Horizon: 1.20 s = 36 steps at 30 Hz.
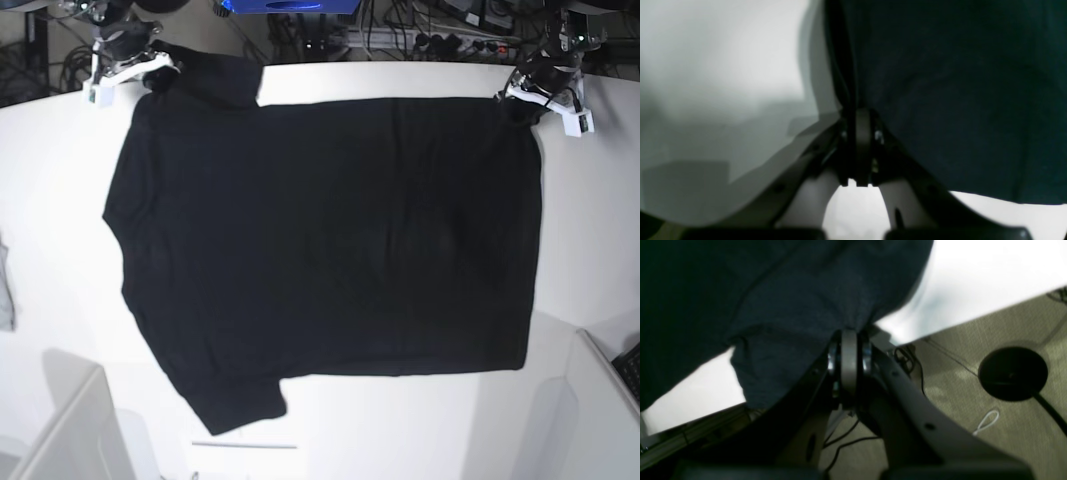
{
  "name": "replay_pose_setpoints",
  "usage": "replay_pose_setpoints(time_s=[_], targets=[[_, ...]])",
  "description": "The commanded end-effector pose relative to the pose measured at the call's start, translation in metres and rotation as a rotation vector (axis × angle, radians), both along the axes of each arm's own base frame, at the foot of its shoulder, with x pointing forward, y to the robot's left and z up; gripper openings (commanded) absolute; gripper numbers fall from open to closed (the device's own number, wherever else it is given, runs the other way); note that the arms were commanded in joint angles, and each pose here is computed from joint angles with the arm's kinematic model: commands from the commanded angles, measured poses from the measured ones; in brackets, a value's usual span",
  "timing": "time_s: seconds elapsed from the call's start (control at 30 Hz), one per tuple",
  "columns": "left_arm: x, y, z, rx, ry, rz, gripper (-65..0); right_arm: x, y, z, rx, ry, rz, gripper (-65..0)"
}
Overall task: Fold the T-shirt properly
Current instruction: 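Close both grippers on the shoulder corners of the shirt, then lift the shoulders with both grippers and fold them over the shirt body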
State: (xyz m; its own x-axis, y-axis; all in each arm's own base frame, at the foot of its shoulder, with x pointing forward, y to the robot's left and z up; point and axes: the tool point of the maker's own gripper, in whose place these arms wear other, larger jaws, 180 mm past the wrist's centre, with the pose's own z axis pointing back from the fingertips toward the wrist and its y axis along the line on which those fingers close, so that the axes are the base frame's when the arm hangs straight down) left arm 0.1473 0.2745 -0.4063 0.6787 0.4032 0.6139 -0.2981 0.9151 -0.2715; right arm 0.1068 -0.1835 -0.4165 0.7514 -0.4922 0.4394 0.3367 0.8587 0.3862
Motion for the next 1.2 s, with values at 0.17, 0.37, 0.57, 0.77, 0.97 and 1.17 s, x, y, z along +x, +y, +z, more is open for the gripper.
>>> replay_pose_setpoints(time_s=[0.17, 0.37, 0.57, 0.77, 0.97, 1.17], targets=[[0.014, -0.002, 0.019, 0.014, -0.064, -0.018, -65.0, 0.022, 0.0, 0.023, -0.015, -0.09, 0.02, -65.0], [0.033, -0.005, 0.032, 0.016, -0.12, -0.025, -65.0, 0.047, 0.001, 0.033, -0.015, -0.156, 0.025, -65.0], [0.048, 0.001, 0.036, 0.023, -0.141, 0.031, -65.0, 0.07, 0.005, 0.039, -0.001, -0.166, 0.059, -65.0], [0.064, 0.0, 0.039, 0.006, -0.129, 0.019, -65.0, 0.097, 0.011, 0.049, 0.016, -0.193, 0.093, -65.0], [0.08, -0.007, 0.043, -0.024, -0.114, -0.006, -65.0, 0.122, 0.016, 0.061, 0.029, -0.224, 0.12, -65.0], [0.087, -0.006, 0.046, -0.025, -0.13, 0.007, -65.0, 0.141, 0.017, 0.066, 0.039, -0.244, 0.127, -65.0]])
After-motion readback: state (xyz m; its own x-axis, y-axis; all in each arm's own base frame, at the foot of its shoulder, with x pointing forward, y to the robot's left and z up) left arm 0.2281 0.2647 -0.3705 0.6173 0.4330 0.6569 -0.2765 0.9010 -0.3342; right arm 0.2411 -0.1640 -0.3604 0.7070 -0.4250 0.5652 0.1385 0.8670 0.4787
